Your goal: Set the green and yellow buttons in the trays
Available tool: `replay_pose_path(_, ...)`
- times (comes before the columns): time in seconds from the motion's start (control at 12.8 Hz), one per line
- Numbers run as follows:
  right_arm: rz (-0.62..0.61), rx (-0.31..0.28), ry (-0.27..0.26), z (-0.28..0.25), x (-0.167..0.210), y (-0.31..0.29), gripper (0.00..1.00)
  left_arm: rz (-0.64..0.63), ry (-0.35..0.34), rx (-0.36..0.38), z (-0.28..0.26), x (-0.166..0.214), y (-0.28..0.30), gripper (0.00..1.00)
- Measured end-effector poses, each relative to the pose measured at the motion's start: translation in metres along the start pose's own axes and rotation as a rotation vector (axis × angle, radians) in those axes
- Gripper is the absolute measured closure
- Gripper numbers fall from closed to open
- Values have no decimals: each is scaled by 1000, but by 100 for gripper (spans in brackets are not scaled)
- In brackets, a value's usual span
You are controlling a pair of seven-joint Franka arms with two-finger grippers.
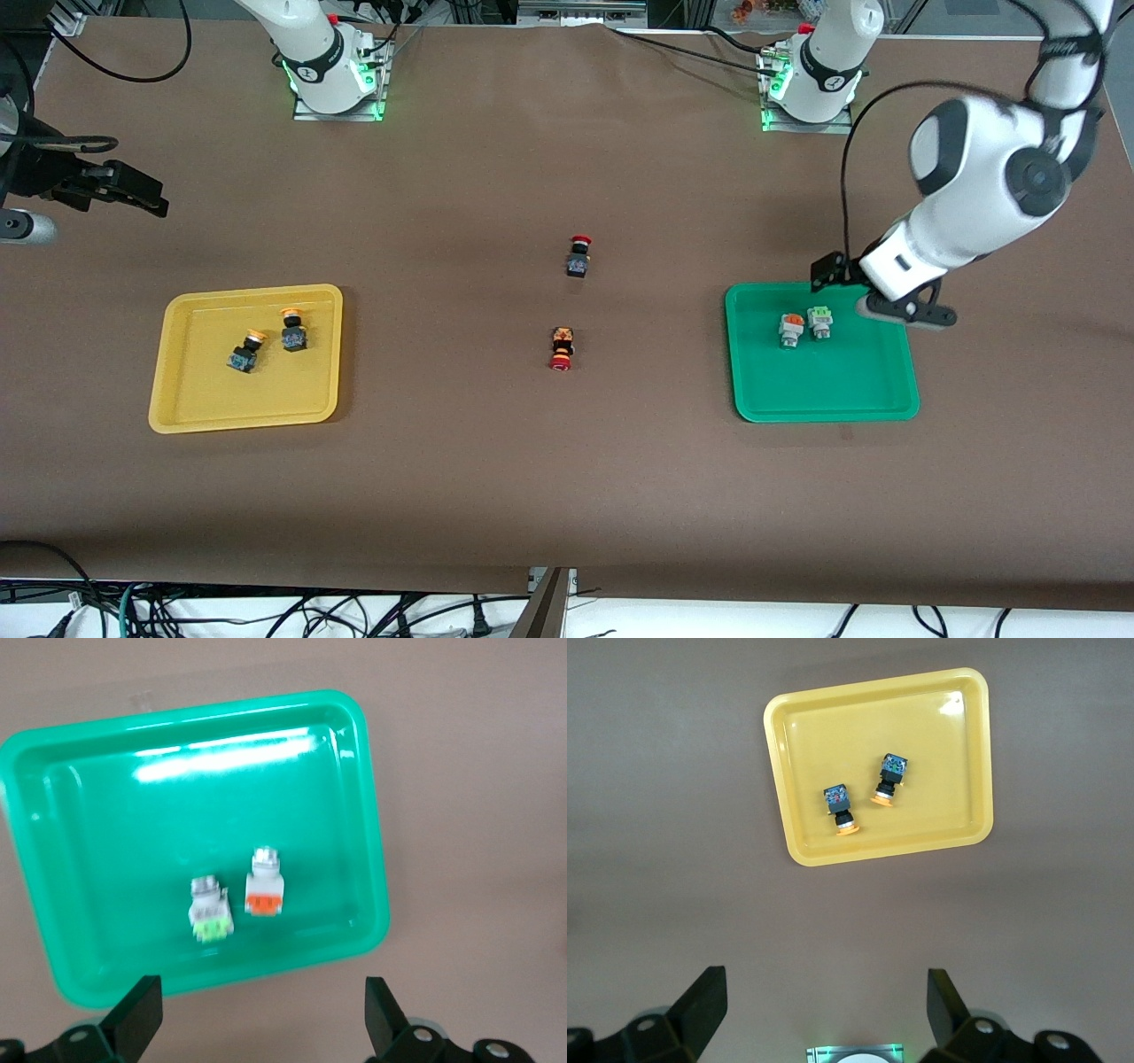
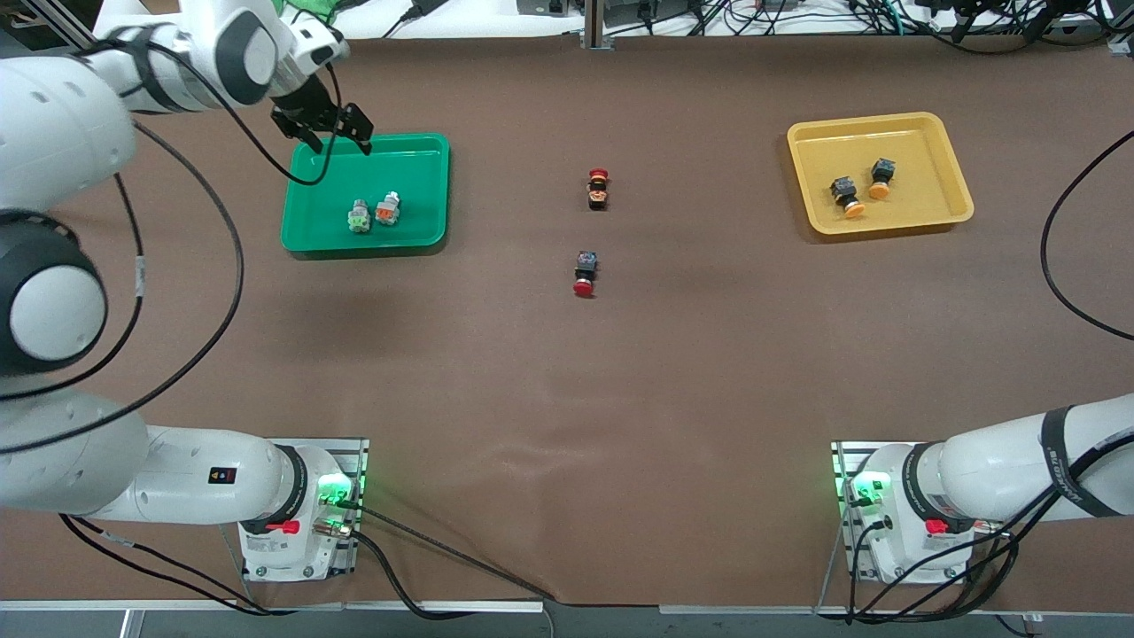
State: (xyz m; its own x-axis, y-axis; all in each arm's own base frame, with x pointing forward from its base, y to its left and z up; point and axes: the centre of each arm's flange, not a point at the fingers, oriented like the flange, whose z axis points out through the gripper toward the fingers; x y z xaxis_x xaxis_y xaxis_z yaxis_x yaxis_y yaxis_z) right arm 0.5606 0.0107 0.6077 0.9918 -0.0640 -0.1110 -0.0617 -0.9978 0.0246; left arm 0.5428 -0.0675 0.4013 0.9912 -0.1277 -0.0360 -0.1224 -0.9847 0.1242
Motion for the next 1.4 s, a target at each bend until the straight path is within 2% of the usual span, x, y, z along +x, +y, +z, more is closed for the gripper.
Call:
replay_pose_path(0.23, 0, 0, 0, 0, 0, 0, 0, -40, -67, 2, -67, -33, 1, 0)
replay_pose_path(0.31, 0, 0, 0, 0, 0, 0, 0, -49, -79, 25, -96, -37, -2, 0)
replay_pose_path(0.62, 0, 0, 0, 0, 0, 0, 0, -59, -89, 67, -195, -47, -3, 0)
replay_pose_path(0.78, 0, 0, 0, 0, 0, 0, 0, -74, -109, 65, -205, -44, -7, 0)
replay_pose_path(1.09, 0, 0, 0, 0, 0, 0, 0, -99, -141, 59, -189, -20, -23, 0)
replay_pose_path(1.4, 0, 0, 0, 0, 0, 0, 0, -94, -101, 61, -206, -16, -21, 0)
